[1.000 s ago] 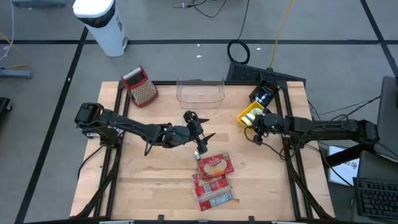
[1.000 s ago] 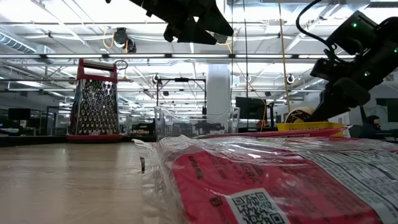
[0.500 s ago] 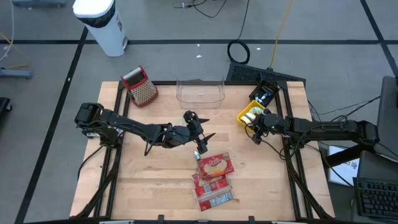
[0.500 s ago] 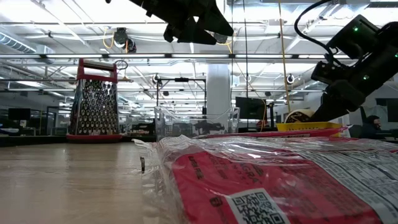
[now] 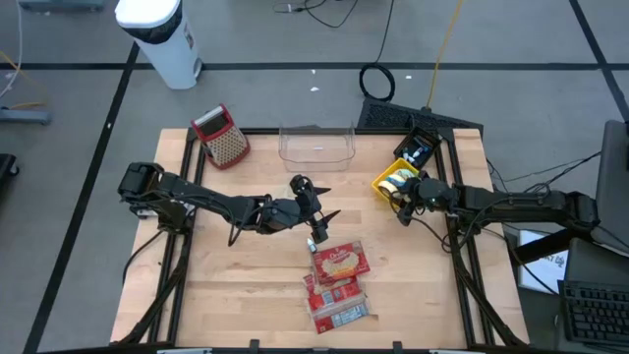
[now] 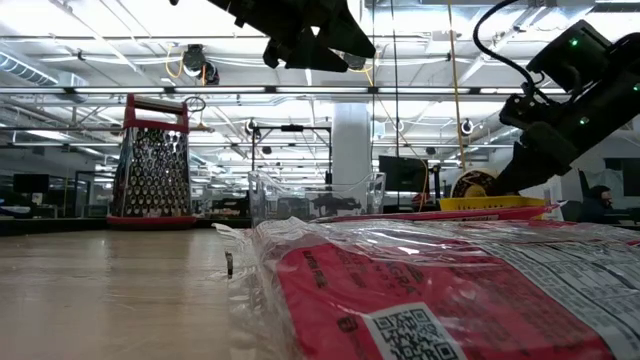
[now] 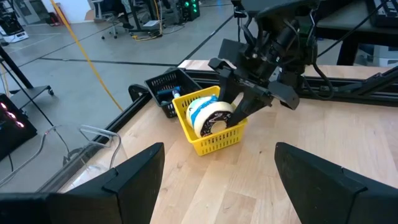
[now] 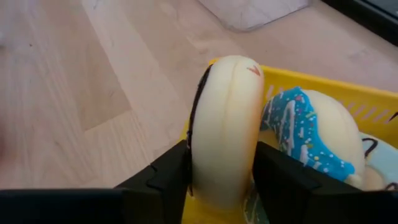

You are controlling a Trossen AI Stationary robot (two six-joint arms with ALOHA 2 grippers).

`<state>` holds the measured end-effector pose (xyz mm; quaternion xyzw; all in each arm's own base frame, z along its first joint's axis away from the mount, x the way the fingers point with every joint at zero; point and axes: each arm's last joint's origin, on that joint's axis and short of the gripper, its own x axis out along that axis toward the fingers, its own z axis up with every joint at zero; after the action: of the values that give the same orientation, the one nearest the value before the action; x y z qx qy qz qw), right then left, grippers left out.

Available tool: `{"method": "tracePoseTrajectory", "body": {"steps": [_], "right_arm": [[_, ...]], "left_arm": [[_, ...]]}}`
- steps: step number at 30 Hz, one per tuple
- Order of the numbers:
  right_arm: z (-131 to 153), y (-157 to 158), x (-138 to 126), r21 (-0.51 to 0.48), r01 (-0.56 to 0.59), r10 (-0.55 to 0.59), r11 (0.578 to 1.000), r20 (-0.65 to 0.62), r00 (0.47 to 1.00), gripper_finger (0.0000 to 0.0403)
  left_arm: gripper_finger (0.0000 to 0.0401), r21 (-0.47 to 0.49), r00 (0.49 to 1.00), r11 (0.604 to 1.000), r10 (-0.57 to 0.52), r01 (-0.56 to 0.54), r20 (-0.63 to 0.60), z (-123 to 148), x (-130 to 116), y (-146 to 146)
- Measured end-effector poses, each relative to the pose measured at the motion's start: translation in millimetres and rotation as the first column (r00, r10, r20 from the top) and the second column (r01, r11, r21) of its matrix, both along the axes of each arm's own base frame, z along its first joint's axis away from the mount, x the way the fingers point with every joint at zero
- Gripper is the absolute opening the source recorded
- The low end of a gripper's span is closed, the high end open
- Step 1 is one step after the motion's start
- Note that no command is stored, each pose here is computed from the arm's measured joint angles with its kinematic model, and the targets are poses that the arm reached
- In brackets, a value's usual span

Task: Pick & Place Food Item
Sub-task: Put the black donut into the yellow bin, then put the green food coloring bottle into the black bin

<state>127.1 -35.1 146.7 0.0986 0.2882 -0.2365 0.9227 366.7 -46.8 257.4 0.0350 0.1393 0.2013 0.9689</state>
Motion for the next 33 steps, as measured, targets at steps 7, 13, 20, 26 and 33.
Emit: {"method": "tracePoseTrajectory", "body": {"steps": [7,13,20,26,33], "right_arm": [[5,1,-2,0.005,0.007,-0.007,1.000,0.053,0.999,0.0185],[9,1,-4,-0.004,0.009,-0.009,1.000,0.090,0.996,0.0198],[15,2,-7,-0.016,0.011,-0.008,1.000,0.140,0.990,0.0200],[22,2,-8,-0.031,0.012,-0.006,0.999,0.209,0.978,0.0195],[41,1,-5,-0.082,0.016,0.017,0.997,0.392,0.920,0.0195]], "left_arm": [[0.0308,0.000,1.000,1.000,0.000,0.000,-0.001,0,0,0],[0.0308,0.000,1.000,1.000,0.000,0.000,-0.001,0,0,0],[0.0308,0.001,1.000,1.000,0.000,0.000,-0.001,0,0,0],[0.0308,0.001,1.000,1.000,0.000,0.000,-0.001,0,0,0],[0.0308,-0.024,0.999,0.999,-0.036,0.036,0.000,-1,0,-1]]}}
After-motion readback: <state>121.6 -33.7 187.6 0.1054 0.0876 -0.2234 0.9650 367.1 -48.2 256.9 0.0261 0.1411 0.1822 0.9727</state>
